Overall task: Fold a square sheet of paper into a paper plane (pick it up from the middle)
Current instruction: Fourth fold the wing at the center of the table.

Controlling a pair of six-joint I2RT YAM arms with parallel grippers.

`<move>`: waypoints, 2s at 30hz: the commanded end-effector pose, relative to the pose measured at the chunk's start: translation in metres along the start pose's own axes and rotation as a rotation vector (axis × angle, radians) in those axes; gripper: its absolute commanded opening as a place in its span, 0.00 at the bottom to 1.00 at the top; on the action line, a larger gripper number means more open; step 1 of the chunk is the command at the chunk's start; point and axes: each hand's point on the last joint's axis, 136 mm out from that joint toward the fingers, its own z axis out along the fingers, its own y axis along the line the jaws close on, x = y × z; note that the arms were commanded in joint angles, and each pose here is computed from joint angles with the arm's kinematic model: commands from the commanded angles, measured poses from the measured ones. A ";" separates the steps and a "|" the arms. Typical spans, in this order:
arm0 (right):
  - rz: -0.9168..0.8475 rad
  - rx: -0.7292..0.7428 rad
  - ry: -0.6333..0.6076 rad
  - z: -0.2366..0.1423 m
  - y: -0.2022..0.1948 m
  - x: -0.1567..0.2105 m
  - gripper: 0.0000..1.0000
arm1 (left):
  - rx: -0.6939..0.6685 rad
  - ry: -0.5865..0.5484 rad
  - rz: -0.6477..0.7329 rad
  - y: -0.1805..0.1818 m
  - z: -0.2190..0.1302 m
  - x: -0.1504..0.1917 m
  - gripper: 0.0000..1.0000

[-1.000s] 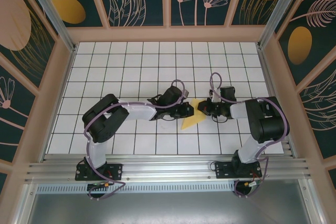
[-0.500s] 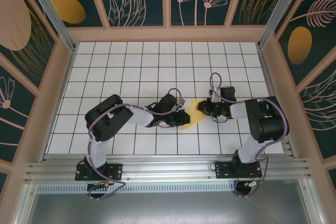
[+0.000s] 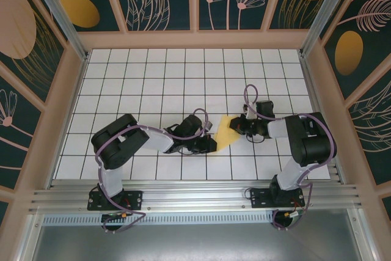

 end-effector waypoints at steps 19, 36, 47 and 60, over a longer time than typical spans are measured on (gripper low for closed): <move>-0.124 0.062 0.152 0.027 -0.003 0.018 0.10 | -0.138 -0.079 0.097 -0.011 -0.048 0.020 0.11; -0.309 0.080 0.052 0.018 0.078 -0.018 0.20 | -0.209 -0.455 -0.025 0.001 -0.123 -0.060 0.26; -0.073 0.116 -0.043 -0.017 0.040 0.005 0.39 | -0.284 -0.359 0.037 -0.002 -0.078 -0.094 0.17; -0.020 0.058 0.014 0.001 0.037 0.016 0.43 | -0.339 -0.273 0.036 0.024 -0.048 -0.092 0.10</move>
